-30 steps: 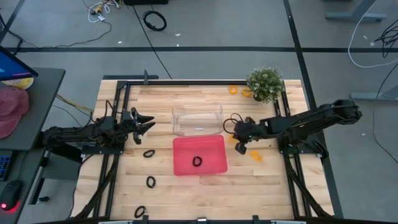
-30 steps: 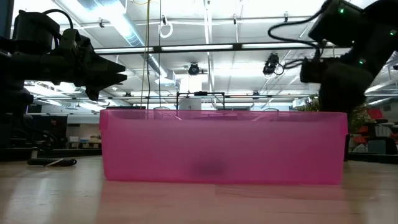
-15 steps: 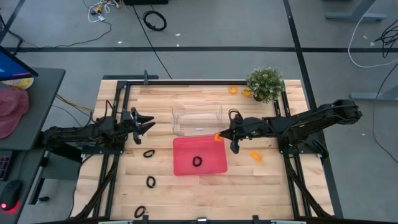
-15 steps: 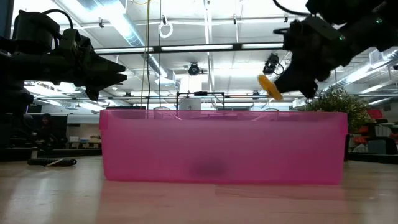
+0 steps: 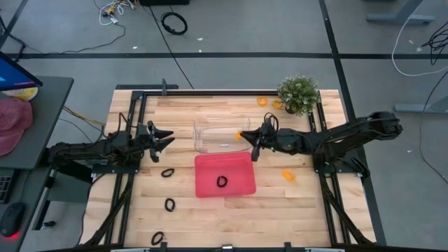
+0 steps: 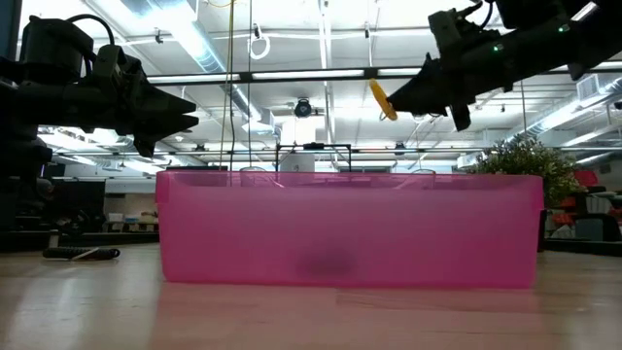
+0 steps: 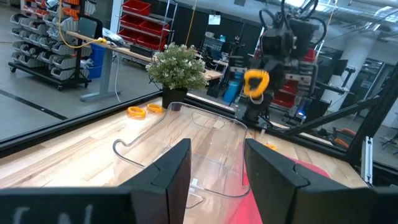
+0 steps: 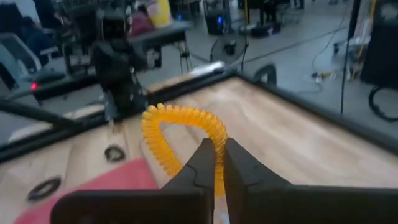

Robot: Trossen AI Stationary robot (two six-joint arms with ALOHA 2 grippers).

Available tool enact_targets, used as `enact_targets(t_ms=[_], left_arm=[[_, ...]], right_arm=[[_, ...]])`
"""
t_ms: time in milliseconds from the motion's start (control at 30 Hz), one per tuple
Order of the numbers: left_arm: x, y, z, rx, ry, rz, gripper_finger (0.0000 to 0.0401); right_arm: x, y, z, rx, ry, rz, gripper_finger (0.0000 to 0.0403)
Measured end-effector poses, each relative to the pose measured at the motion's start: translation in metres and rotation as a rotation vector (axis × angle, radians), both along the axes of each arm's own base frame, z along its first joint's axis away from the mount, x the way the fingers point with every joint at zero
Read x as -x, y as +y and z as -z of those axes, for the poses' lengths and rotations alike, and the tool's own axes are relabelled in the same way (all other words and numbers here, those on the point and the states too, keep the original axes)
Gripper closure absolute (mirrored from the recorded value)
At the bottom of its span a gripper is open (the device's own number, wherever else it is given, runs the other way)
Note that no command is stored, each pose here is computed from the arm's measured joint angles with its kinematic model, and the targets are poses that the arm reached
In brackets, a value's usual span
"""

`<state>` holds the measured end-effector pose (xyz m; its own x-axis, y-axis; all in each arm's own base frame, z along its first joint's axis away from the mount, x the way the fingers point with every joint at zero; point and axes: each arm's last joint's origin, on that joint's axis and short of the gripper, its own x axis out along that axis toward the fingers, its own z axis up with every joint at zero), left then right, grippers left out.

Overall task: Sort spring keychains
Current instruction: Put the yellow spring keychain into the transparent bin

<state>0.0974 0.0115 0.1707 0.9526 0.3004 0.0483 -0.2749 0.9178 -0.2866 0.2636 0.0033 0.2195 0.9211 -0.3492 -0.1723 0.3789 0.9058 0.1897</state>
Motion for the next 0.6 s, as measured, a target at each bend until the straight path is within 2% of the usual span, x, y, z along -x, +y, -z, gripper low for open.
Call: enact_targets(t_ms=[133,600], left_arm=[[0.0,0.0,0.0,0.0,0.0,0.0,0.0247],[0.0,0.0,0.0,0.0,0.0,0.0,0.0247]], right_arm=[[-0.0008,-0.006,-0.0033,0.021,-0.029,0.021,0.0393],[-0.0002,-0.0063,0.0001,0.042,0.015,0.015,0.0382]])
